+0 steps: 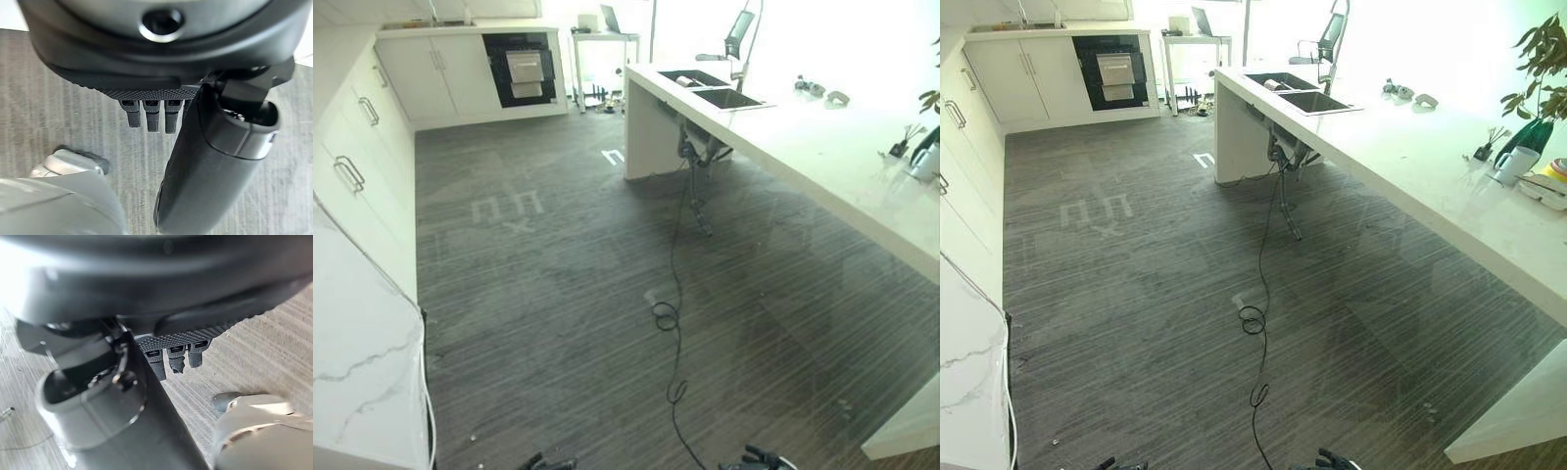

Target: Place the dishes in the dishwasher.

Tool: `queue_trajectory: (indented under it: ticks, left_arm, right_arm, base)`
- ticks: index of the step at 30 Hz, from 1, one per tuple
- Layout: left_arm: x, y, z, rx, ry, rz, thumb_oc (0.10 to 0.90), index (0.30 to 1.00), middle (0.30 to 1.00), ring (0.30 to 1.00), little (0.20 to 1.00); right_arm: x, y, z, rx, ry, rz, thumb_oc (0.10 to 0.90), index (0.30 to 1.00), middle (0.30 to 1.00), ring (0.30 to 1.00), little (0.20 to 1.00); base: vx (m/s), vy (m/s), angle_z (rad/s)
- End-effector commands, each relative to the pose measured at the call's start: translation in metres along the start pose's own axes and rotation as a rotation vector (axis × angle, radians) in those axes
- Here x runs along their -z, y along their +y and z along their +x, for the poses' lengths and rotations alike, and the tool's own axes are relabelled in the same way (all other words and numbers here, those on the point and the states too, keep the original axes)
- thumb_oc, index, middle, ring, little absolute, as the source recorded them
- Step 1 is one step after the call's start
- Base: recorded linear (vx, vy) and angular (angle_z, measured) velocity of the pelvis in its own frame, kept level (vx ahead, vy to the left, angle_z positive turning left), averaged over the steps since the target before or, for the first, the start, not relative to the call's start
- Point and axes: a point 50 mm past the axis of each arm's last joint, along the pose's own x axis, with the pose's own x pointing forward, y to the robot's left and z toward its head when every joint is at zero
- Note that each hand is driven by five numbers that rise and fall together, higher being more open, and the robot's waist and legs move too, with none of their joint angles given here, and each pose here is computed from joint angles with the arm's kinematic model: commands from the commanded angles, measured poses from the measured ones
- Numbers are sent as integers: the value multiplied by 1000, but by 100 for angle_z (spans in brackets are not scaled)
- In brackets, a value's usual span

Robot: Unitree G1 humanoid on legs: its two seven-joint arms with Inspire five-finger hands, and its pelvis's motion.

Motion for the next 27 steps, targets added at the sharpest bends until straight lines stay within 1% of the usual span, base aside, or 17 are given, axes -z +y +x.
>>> queue_trajectory:
  ticks: [1, 3, 7, 11, 13, 15, 16, 20, 21, 22, 23, 24, 25, 27]
  left_arm:
    - [-36, -20, 3, 84, -135, -55, 800, 900, 900, 900, 900]
    - [-30, -23, 2, 89, -127, -29, 800, 900, 900, 900, 900]
    - [-4, -10, -2, 66, -90, -14, 800, 900, 900, 900, 900]
    - [-3, -8, -2, 63, -96, -23, 800, 900, 900, 900, 900]
    - [-15, -8, 0, 75, -129, -20, 800, 900, 900, 900, 900]
    - [-27, -10, 1, 90, -163, -24, 800, 900, 900, 900, 900]
    - [-39, -14, 1, 112, -198, -25, 800, 900, 900, 900, 900]
    - [-61, -28, 1, 158, -269, 21, 800, 900, 900, 900, 900]
    - [-64, -31, 0, 163, -274, 20, 800, 900, 900, 900, 900]
    - [-71, -34, 0, 171, -292, -6, 800, 900, 900, 900, 900]
    - [-75, -36, -1, 183, -306, -23, 800, 900, 900, 900, 900]
    - [-100, -55, -7, 240, -388, -42, 800, 900, 900, 900, 900]
    - [-112, -65, -11, 272, -424, -34, 800, 900, 900, 900, 900]
    - [-125, -76, -18, 308, -467, -6, 800, 900, 900, 900, 900]
  right_arm:
    - [-28, -33, -3, 103, -89, -29, 800, 900, 900, 900, 900]
    - [-25, -39, -4, 114, -77, -30, 800, 900, 900, 900, 900]
    - [-22, -51, -9, 145, -79, -14, 800, 900, 900, 900, 900]
    - [-21, -48, -9, 124, -105, -36, 800, 900, 900, 900, 900]
    - [-21, -36, -7, 103, -131, -58, 800, 900, 900, 900, 900]
    - [-23, -31, -5, 102, -147, -43, 800, 900, 900, 900, 900]
    - [-27, -26, -4, 97, -167, -23, 800, 900, 900, 900, 900]
    - [-35, -20, -4, 92, -219, 9, 800, 900, 900, 900, 900]
    - [-37, -21, -4, 101, -231, 33, 800, 900, 900, 900, 900]
    - [-39, -23, -4, 106, -242, 102, 800, 900, 900, 900, 900]
    - [-41, -25, -5, 110, -250, 136, 800, 900, 900, 900, 900]
    - [-51, -29, -6, 127, -278, 120, 800, 900, 900, 900, 900]
    - [-54, -30, -7, 137, -291, 126, 800, 900, 900, 900, 900]
    - [-56, -30, -8, 154, -311, 158, 800, 900, 900, 900, 900]
  base:
    - [174, -7, 35]
    - [350, 163, 23]
    - [427, 209, 1]
    - [392, 203, -43]
    - [482, 268, -6]
    - [331, 226, 4]
    - [351, 284, 6]
    - [278, 265, 19]
    - [230, 308, 12]
    - [205, 281, 26]
    - [285, 307, 14]
    - [271, 134, 16]
    - [315, 53, 2]
    - [290, -134, 51]
